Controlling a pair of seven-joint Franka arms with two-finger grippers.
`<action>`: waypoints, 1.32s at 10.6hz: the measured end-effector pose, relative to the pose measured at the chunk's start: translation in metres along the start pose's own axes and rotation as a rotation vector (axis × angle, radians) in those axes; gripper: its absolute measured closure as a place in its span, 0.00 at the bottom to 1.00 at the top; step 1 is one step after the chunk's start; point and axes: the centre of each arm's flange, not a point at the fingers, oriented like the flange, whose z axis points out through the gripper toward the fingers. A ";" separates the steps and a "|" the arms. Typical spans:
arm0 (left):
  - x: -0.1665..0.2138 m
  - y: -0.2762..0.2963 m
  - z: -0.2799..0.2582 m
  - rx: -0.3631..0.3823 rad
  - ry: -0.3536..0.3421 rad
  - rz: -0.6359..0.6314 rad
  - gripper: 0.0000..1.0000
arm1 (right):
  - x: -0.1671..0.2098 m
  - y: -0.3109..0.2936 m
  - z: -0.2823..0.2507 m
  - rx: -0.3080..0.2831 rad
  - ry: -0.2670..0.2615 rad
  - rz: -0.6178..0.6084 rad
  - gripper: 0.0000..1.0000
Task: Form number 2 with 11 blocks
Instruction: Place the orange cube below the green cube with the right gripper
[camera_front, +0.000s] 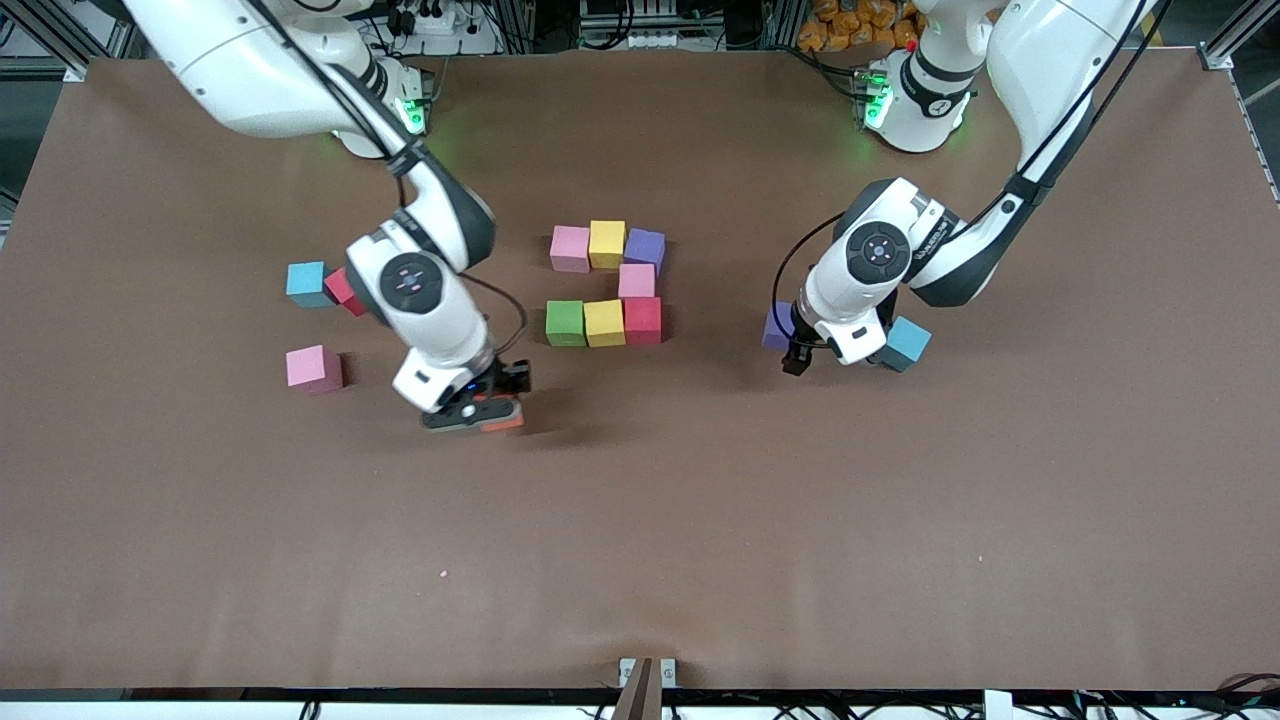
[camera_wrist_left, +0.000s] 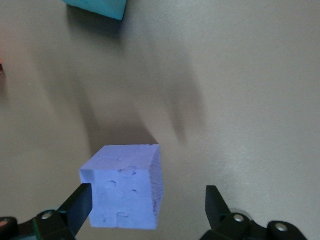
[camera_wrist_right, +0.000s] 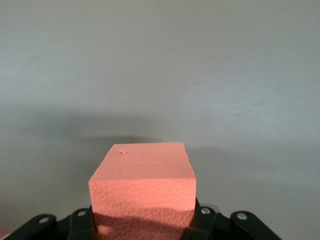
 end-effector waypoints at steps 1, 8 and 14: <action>0.003 0.002 -0.002 -0.005 0.000 -0.005 0.00 | -0.009 -0.022 0.007 0.001 -0.013 -0.033 0.40; 0.107 0.039 -0.076 -0.002 0.070 0.282 0.00 | -0.032 -0.057 0.054 -0.001 -0.086 -0.050 0.40; 0.166 0.053 -0.101 -0.028 0.156 0.471 0.00 | -0.042 -0.074 0.060 -0.003 -0.098 0.029 0.40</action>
